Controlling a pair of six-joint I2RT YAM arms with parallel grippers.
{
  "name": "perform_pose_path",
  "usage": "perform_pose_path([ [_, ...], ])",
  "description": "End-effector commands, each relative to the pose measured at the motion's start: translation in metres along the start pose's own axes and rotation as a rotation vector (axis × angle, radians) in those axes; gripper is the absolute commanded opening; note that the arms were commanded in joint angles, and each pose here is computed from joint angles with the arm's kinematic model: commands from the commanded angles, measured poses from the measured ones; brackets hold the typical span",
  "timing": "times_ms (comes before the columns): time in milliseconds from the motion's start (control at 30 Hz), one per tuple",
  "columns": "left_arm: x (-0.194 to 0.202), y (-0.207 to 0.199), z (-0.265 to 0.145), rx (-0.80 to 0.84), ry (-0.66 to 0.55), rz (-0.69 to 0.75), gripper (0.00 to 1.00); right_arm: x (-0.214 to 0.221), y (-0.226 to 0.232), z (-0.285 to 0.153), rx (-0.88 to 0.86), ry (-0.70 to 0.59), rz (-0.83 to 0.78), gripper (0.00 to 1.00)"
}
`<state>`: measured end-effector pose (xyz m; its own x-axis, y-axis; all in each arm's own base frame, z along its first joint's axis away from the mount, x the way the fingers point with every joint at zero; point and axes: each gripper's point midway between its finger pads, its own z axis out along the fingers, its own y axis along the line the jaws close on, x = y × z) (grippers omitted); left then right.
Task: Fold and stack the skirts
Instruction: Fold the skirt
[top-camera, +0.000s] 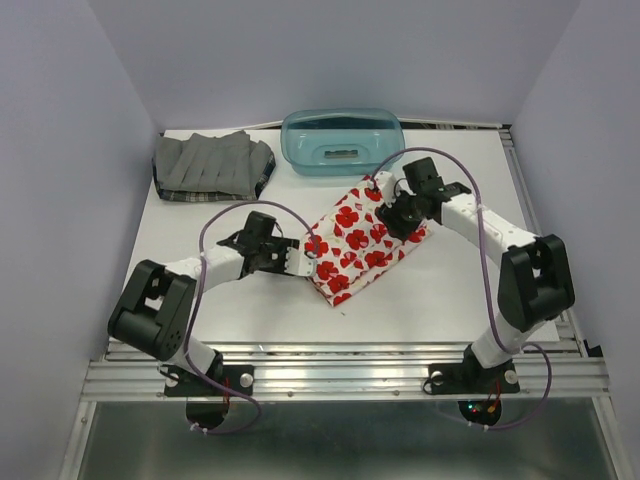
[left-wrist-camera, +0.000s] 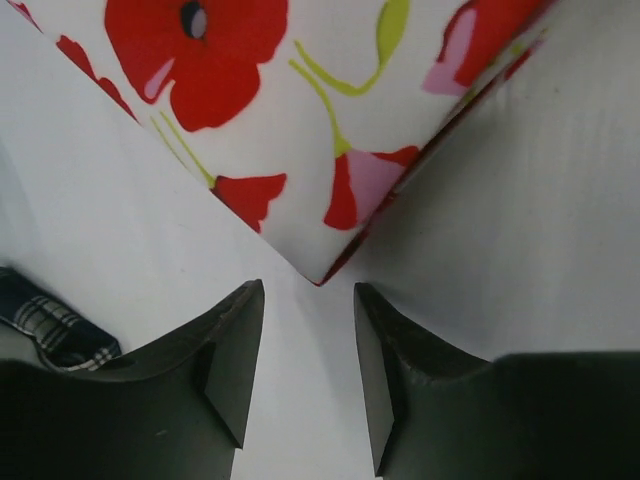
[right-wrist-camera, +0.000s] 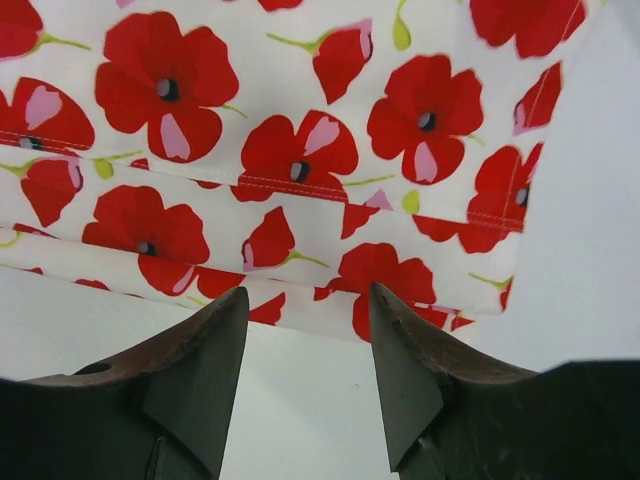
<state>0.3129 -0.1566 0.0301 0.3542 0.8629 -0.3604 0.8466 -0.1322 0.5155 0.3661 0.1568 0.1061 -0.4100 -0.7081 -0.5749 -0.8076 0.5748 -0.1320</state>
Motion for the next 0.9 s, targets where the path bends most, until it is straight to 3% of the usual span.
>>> perform_pose_path([
  [0,-0.025,0.017,0.003,-0.011,-0.039,0.197,0.44,0.023,-0.007,0.003,-0.031,0.093,0.268,0.56],
  [67,-0.032,-0.014,0.007,0.093,-0.047,0.238,0.31,0.033,-0.016,0.001,-0.032,0.113,0.334,0.56],
  [233,-0.074,-0.067,0.002,0.215,-0.121,0.319,0.15,0.054,-0.049,-0.009,-0.008,0.124,0.465,0.57],
  [367,-0.115,-0.11,-0.006,0.338,-0.178,0.321,0.08,0.052,-0.054,-0.019,-0.041,0.107,0.512,0.57],
  [467,-0.139,-0.118,-0.005,0.367,-0.175,0.25,0.23,0.049,-0.045,-0.02,-0.084,0.102,0.543,0.59],
  [633,-0.18,-0.095,-0.019,0.38,-0.235,0.07,0.72,0.054,-0.01,-0.017,-0.242,0.115,0.585,0.6],
  [867,-0.166,-0.081,-0.044,0.2,-0.248,0.151,0.75,0.004,0.042,-0.041,-0.529,-0.076,0.528,0.55],
])
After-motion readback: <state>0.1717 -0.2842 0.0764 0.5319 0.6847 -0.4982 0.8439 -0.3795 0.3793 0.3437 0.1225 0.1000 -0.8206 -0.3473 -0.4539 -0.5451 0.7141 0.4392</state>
